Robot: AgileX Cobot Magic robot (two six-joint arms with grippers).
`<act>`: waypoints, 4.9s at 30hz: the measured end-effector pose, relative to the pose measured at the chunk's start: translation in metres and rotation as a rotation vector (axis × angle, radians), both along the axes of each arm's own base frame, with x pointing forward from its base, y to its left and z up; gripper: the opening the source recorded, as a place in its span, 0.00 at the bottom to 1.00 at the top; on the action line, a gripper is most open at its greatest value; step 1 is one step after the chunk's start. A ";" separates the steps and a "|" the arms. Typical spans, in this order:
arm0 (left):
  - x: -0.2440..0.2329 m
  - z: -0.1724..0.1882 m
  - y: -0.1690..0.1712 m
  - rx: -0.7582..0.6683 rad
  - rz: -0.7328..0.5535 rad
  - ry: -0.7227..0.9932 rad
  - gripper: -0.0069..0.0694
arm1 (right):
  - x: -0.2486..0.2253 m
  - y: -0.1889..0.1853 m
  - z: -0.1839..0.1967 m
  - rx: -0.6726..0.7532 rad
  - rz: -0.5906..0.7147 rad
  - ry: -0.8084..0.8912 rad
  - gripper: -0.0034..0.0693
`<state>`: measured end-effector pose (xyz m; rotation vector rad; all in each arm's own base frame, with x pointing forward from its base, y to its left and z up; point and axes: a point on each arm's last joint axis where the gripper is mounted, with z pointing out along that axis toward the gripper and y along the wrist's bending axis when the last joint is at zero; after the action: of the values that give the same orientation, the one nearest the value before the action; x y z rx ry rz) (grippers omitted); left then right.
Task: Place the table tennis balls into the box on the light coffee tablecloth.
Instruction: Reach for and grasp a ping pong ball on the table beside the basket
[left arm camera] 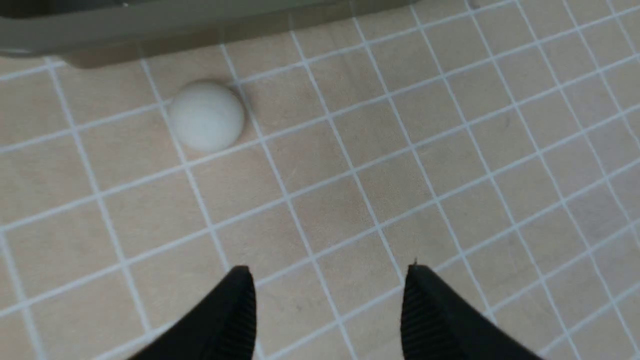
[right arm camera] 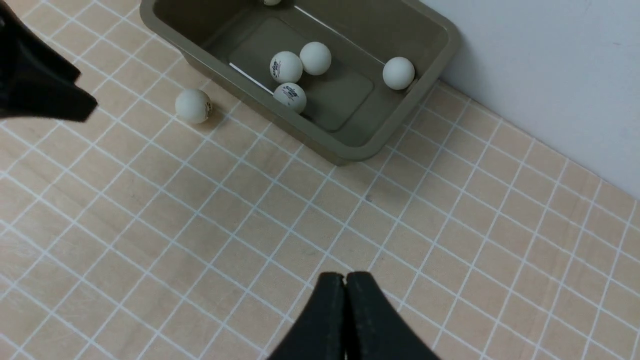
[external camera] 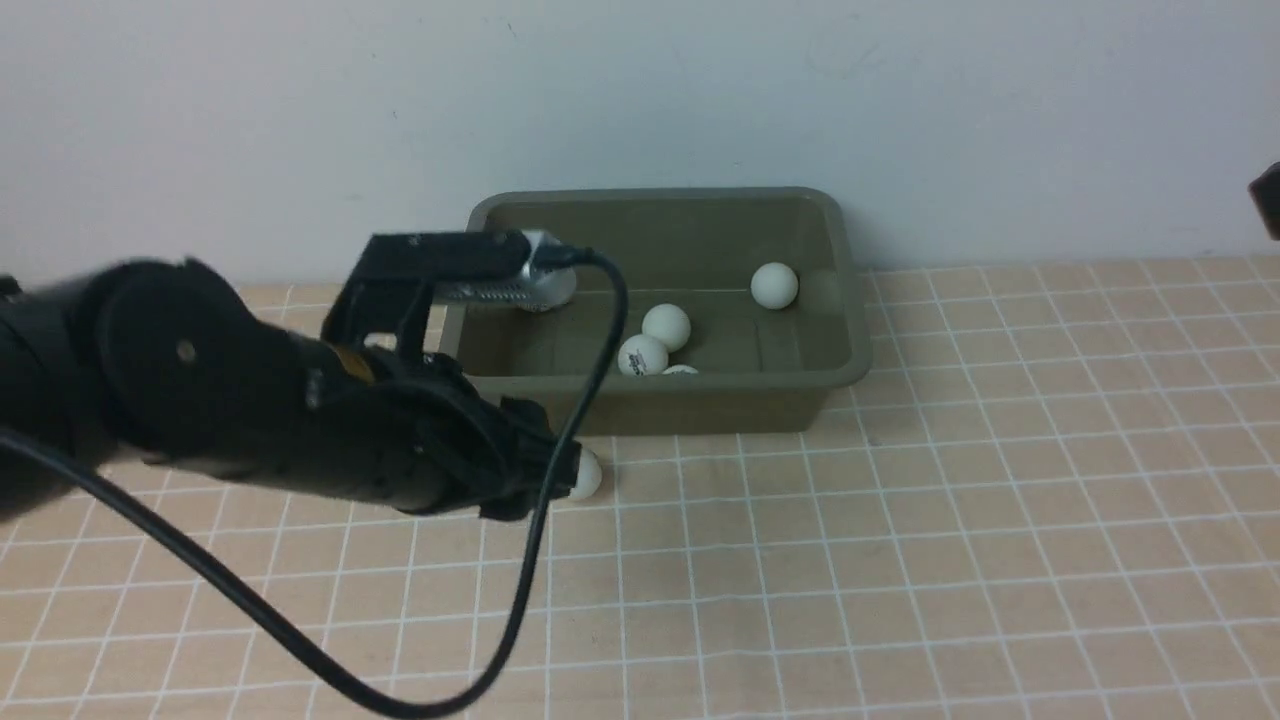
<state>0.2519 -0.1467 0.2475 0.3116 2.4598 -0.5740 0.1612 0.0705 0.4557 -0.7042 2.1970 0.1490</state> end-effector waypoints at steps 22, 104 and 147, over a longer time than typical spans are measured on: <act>0.026 -0.046 -0.024 0.026 0.068 -0.057 0.41 | 0.014 0.006 -0.009 -0.012 0.003 0.045 0.02; 0.065 -0.111 -0.022 0.129 0.149 -0.179 0.87 | 0.012 0.017 -0.009 0.051 0.099 0.069 0.02; 0.066 -0.110 -0.030 0.132 0.093 -0.066 0.50 | 0.011 0.017 -0.008 0.046 0.110 0.065 0.02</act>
<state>0.3177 -0.1771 0.1370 0.2622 2.4388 -0.3581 0.1726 0.0874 0.4473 -0.8049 2.2096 0.2810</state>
